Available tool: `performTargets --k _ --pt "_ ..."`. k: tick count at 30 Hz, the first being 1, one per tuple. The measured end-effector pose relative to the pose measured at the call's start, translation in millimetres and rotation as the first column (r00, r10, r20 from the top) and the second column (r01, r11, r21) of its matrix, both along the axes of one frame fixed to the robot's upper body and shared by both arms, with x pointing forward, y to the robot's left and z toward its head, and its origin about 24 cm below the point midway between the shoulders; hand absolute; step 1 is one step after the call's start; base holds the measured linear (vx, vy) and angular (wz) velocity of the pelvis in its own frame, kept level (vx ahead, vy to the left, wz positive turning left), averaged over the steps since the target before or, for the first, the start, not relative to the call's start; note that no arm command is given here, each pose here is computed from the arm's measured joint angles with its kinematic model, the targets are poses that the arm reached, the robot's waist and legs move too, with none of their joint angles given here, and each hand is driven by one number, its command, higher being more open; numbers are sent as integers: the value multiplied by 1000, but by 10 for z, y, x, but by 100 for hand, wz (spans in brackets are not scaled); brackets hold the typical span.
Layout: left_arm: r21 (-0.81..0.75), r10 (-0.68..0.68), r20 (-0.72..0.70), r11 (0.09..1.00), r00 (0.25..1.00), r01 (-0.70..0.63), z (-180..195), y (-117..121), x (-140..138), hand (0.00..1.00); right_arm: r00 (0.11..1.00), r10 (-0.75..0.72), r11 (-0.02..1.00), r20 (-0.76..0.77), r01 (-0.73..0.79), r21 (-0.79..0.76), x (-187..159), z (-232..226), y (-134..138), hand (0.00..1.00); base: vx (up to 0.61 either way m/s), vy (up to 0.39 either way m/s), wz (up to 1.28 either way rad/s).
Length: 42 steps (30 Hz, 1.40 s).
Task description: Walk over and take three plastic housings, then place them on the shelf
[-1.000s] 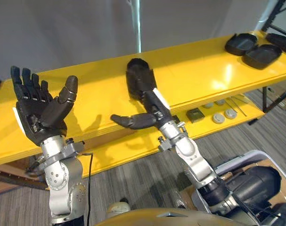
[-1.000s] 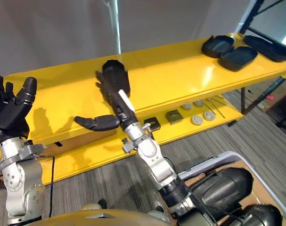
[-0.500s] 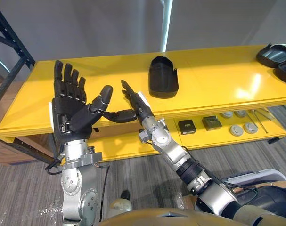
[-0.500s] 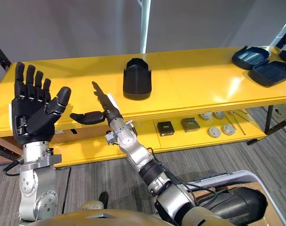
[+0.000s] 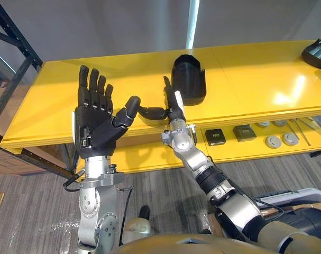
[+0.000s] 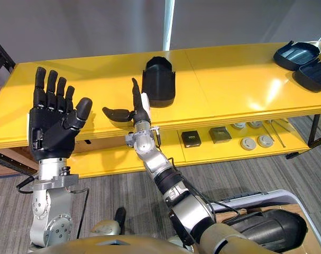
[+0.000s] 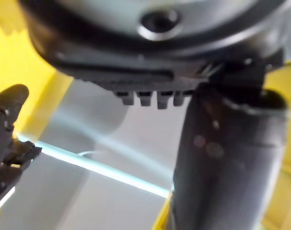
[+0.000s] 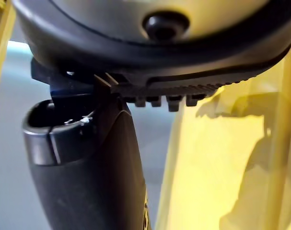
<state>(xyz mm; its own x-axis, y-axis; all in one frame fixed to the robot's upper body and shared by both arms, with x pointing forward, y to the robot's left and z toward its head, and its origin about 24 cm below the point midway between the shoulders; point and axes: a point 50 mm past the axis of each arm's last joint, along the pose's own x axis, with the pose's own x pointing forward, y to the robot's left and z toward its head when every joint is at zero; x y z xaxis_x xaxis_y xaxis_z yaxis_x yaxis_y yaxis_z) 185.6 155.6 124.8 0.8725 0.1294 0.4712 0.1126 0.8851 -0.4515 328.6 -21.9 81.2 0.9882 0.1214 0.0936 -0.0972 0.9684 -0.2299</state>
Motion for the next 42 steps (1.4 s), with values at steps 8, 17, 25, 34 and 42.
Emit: performTargets --k 8,17,25,34,42 --pt "-1 -21 -9 1000 1000 21 -24 -39 8 100 997 -74 997 -26 73 -6 35 -40 -86 100 0 0 0" --pt "-5 -47 -61 999 997 47 -138 -89 39 100 994 -103 995 -36 103 -9 54 -63 -124 100 -17 0 1" --pt "-6 -53 -60 999 997 53 -137 -102 39 100 994 -103 995 -38 103 -10 54 -68 -125 100 0 0 0" --pt "-7 -64 -61 998 996 64 -138 -123 39 100 994 -109 993 -26 108 -43 57 -78 -136 100 0 0 0" --pt "-8 -84 -62 996 994 84 -140 -163 38 100 993 -115 992 -33 114 -47 61 -83 -145 100 0 0 0"
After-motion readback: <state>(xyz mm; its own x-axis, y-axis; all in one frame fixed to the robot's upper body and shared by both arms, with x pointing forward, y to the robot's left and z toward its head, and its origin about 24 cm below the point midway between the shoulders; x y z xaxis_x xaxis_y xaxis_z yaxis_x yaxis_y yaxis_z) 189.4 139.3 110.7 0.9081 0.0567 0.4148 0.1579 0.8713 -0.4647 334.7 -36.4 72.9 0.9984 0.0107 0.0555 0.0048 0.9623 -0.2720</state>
